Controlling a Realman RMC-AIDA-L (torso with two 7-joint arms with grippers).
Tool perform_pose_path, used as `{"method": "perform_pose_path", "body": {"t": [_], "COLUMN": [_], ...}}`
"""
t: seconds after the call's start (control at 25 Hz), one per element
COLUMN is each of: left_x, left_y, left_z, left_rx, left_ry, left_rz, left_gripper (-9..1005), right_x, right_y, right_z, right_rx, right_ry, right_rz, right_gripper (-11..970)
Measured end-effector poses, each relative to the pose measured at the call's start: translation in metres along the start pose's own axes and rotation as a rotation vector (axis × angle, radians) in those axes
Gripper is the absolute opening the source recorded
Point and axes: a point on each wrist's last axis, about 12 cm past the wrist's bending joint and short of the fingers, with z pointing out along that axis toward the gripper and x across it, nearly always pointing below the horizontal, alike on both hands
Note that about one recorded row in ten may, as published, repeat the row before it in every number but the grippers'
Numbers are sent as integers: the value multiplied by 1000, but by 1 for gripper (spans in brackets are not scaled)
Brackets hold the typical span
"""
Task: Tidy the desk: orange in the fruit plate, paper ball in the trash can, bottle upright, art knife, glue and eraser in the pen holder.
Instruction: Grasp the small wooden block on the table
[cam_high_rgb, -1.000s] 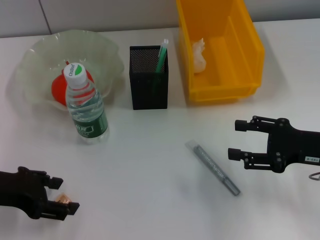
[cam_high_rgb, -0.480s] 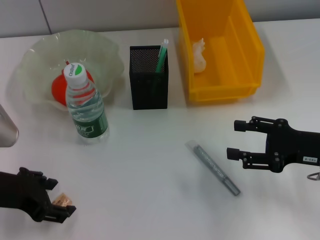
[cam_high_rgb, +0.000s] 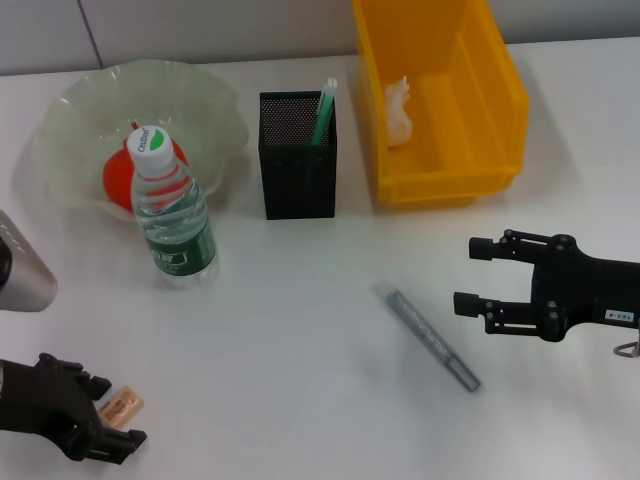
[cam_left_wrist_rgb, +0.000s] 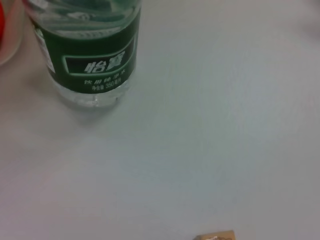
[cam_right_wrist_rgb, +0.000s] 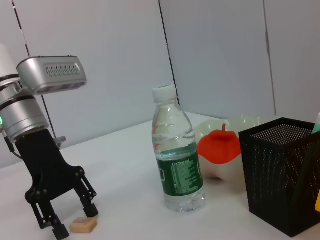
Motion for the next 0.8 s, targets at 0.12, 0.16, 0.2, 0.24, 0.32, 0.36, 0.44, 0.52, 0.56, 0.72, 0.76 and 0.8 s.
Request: {"method": "perform_pose_path", "body": {"t": [0.12,0.16,0.2,0.24,0.32,0.36,0.44,0.52,0.56,0.72,0.76,0.8], "left_x": [-2,-3,-3,-3,-4,-4,-5,-6,-7,-8,-8,-8], "left_y": [0,0,0,0,0,0,-1,-2,-2,-3,-4,-4], "left_z": [0,0,0,0,0,1,3,5,5,5,4,5], "left_rx": [-7,-8,-11,-13,-18,-20,-30,-42,-45,-51,-52,-51], "left_ry": [3,2,0,-1,-5,-5,2,17,23,26,26,27], "left_rz": [-1,-1,0,1,1,2,12,21,24,23,23,24], "left_gripper": [687,685,683,681,675,672,665,657,654,604,566,527], "right_x": [0,0,0,0,0,0,1,1,1,1,1,1], "right_y": [0,0,0,0,0,0,0,0,0,-1,-1,-1], "right_z": [0,0,0,0,0,0,-1,-2,-2,-3,-3,-3], "right_rx": [0,0,0,0,0,1,2,3,3,4,4,4], "right_ry": [0,0,0,0,1,1,3,4,4,6,7,7], "right_rz": [-1,-2,-2,-2,-1,-1,1,1,1,0,0,0], "right_gripper": [769,769,769,769,769,769,769,768,768,768,768,768]}}
